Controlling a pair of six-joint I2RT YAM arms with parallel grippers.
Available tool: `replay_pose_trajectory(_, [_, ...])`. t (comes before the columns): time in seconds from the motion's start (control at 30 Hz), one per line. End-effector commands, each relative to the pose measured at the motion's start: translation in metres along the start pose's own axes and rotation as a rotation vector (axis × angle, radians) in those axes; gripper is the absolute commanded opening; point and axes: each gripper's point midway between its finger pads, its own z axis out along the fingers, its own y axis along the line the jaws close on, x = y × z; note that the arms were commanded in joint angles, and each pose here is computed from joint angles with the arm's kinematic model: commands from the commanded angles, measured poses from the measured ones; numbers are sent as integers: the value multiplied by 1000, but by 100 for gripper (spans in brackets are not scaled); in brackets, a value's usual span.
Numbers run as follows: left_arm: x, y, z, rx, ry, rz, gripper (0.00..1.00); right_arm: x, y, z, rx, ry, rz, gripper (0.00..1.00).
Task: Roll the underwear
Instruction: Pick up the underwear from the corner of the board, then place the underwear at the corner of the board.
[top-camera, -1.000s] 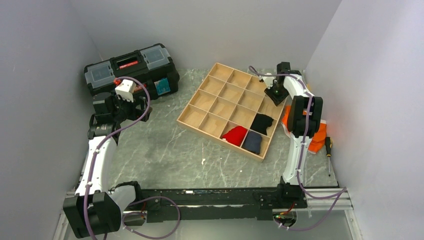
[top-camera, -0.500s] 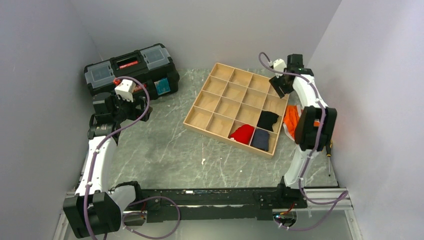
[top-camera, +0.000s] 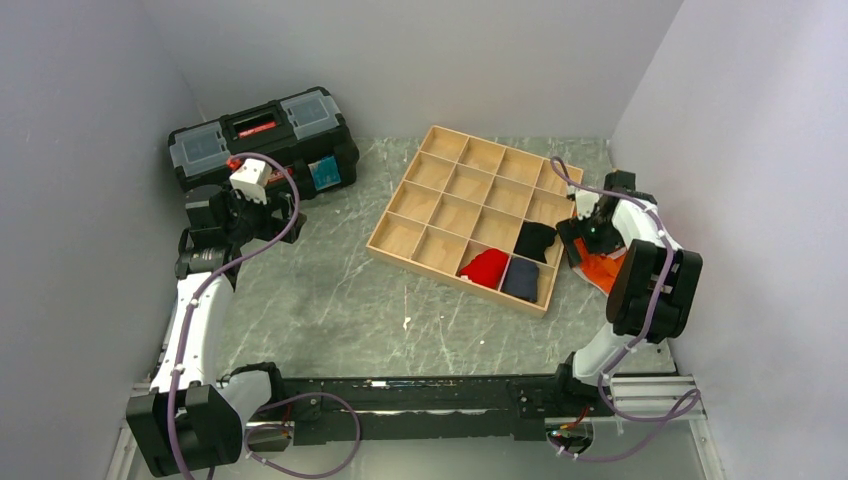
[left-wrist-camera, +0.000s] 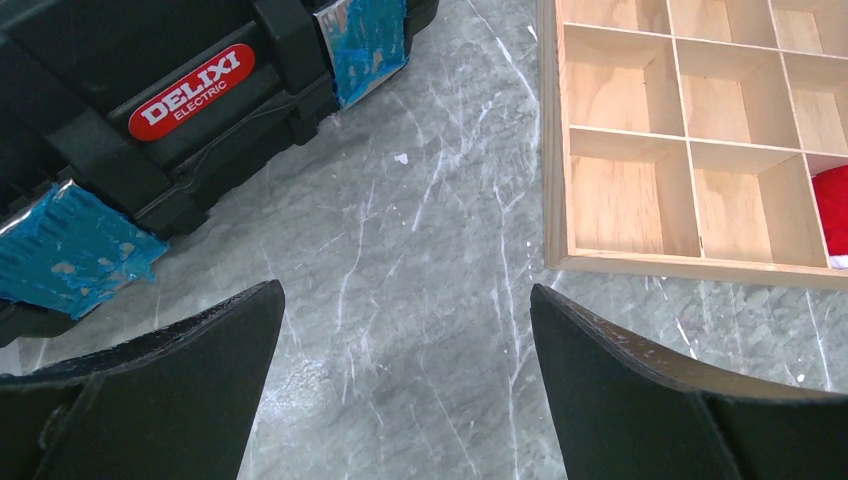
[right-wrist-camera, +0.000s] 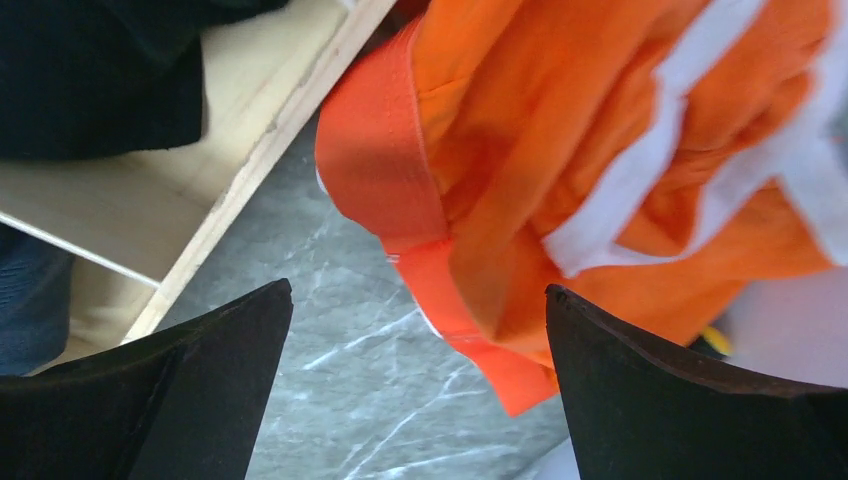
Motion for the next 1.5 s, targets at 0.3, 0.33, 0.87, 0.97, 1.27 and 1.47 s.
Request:
replay_pose_trajectory(0.3, [-23, -3, -10, -3, -71, 31, 99, 11, 9, 27, -107, -39, 9, 0])
replay_pose_trajectory(0.33, [-23, -3, -9, 0, -76, 29, 99, 8, 12, 20, -119, -58, 2, 0])
replay_pose_trajectory(0.87, [-30, 13, -13, -87, -65, 59, 99, -146, 285, -219, -613, -599, -684, 0])
replay_pose_trajectory(0.97, [-35, 23, -20, -154, -69, 68, 100, -157, 354, -239, -735, -605, -817, 0])
replay_pose_trajectory(1.27, [-40, 40, -33, -248, -103, 56, 99, -167, 446, -252, -876, -607, -939, 0])
replay_pose_trajectory(1.47, [-42, 43, -31, -252, -110, 51, 99, -143, 473, -290, -1036, -639, -991, 0])
